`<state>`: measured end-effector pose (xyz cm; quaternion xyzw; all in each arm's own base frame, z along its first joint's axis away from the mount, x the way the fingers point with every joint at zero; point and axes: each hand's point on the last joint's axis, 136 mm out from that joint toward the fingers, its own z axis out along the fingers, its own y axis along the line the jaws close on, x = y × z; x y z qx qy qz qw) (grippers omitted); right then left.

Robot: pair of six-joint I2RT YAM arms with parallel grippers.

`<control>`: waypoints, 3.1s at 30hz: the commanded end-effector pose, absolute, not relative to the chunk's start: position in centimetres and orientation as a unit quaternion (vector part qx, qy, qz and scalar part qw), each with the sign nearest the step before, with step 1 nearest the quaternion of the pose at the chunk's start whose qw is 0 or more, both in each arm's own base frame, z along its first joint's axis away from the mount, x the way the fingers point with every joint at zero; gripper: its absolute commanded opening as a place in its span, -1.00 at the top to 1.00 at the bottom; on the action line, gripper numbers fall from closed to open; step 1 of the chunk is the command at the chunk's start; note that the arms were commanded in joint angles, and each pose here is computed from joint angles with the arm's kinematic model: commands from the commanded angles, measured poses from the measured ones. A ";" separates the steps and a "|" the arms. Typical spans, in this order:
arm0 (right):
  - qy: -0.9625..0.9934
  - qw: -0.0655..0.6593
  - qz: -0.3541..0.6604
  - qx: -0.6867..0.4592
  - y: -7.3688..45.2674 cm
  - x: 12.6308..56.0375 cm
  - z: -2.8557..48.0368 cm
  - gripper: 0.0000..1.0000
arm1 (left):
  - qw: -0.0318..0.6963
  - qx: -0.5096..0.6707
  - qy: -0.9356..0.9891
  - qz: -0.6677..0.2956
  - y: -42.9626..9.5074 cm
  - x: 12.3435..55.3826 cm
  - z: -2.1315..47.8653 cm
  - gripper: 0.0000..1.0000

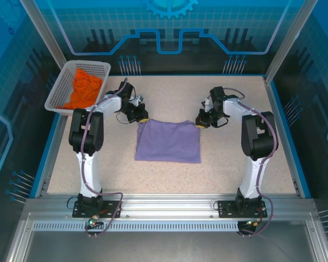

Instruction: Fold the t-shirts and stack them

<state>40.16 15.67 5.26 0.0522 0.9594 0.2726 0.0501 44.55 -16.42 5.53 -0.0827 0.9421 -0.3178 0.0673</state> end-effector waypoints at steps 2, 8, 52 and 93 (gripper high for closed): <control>0.943 0.087 0.321 0.021 17.5 40.2 9.2 1.00 | 0.134 -0.048 0.925 -0.352 -17.3 44.4 10.3 1.00; 0.915 0.137 0.378 -0.001 18.8 40.4 12.6 1.00 | 0.223 -0.022 0.907 -0.356 -16.6 42.6 14.8 1.00; 0.928 -0.017 0.361 0.086 24.8 42.2 5.8 0.54 | 0.073 -0.111 0.926 -0.353 -22.9 39.8 8.8 0.35; 0.997 -0.049 0.017 -0.060 29.9 34.8 -1.1 -0.74 | 0.167 -0.288 0.936 -0.115 -7.1 29.3 13.3 -0.97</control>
